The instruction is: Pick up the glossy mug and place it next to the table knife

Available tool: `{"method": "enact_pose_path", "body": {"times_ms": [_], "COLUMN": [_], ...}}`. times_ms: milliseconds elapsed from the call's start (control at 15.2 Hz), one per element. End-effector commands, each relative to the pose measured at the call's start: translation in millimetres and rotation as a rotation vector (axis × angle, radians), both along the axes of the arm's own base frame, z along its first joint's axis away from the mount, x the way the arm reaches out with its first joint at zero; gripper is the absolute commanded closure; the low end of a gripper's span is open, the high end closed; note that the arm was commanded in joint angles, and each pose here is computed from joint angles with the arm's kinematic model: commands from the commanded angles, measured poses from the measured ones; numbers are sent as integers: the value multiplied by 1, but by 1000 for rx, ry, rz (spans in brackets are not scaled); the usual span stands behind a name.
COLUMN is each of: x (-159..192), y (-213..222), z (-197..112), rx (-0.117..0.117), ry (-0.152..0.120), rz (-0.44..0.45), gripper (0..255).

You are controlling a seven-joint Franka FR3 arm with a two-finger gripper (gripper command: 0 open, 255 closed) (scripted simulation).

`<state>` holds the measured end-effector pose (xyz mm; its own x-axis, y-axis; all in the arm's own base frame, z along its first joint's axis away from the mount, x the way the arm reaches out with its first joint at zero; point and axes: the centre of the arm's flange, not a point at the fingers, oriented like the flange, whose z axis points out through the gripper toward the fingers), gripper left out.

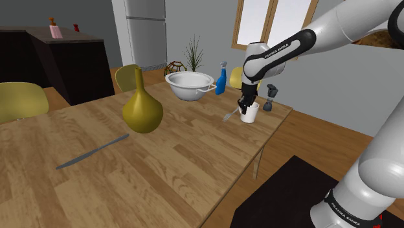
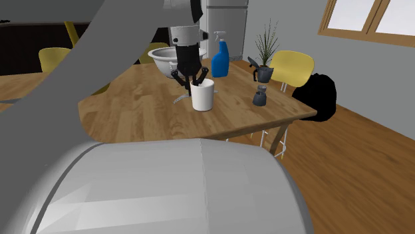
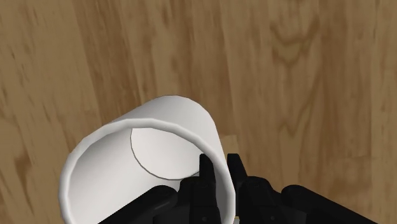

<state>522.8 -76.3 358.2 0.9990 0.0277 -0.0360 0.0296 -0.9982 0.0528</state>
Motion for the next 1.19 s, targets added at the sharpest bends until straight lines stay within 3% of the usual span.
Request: {"method": "enact_pose_path", "body": {"times_ms": [0, 1122], "x": [0, 0], "y": [1, 1], "z": [10, 100], "rx": [0, 0], "ry": [0, 0], "rz": [0, 0], "gripper": [255, 255]}}
